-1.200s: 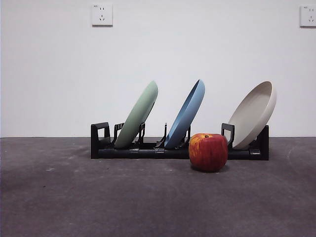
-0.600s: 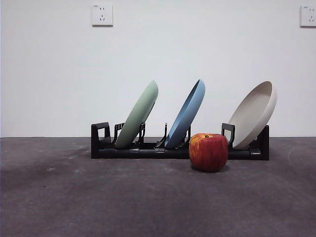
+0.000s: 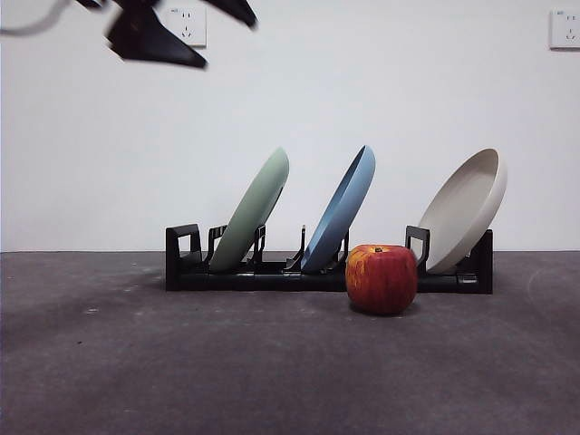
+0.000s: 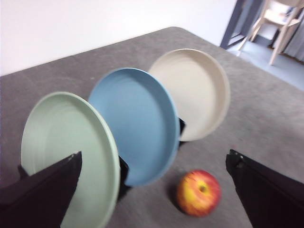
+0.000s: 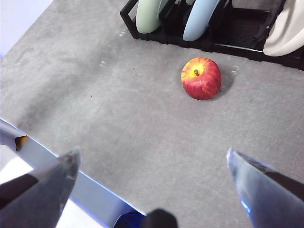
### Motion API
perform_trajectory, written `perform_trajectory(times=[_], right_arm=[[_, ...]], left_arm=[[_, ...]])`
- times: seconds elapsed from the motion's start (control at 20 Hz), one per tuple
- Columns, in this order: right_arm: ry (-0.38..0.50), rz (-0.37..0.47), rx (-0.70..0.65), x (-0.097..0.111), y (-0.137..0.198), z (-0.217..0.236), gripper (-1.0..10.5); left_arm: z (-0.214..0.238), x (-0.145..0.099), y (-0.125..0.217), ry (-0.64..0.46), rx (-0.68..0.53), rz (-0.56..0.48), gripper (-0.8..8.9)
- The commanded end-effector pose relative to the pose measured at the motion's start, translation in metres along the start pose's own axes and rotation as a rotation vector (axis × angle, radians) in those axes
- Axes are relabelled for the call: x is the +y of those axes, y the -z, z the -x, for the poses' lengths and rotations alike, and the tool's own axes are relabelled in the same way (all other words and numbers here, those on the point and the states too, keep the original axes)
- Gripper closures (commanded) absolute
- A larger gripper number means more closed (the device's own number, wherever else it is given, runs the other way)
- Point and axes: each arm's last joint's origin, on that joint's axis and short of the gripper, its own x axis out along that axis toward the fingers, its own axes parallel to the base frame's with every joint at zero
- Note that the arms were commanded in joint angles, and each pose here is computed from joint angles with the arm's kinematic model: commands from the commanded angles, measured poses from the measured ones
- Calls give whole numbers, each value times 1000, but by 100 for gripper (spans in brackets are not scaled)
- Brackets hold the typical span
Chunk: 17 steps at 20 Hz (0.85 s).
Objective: Take the green plate from the plate rack,put the plate on the table,take the apple from the table,put the apple in the plate
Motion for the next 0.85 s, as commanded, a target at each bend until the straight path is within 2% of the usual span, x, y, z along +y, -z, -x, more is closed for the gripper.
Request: perform_trajectory(times=[0.05, 0.35, 0.65, 0.85], right_arm=[[-4, 7, -1, 0, 0, 0, 254], [-4, 6, 0, 0, 0, 0, 254], [-4, 5, 1, 0, 0, 0, 254], [-4, 6, 1, 1, 0, 0, 255]], left_arm=[[-33, 8, 3, -30, 16, -40, 187], [-102, 27, 25, -85, 83, -56, 187], [-130, 35, 54, -97, 159, -34, 204], [-133, 33, 57, -105, 172, -35, 541]])
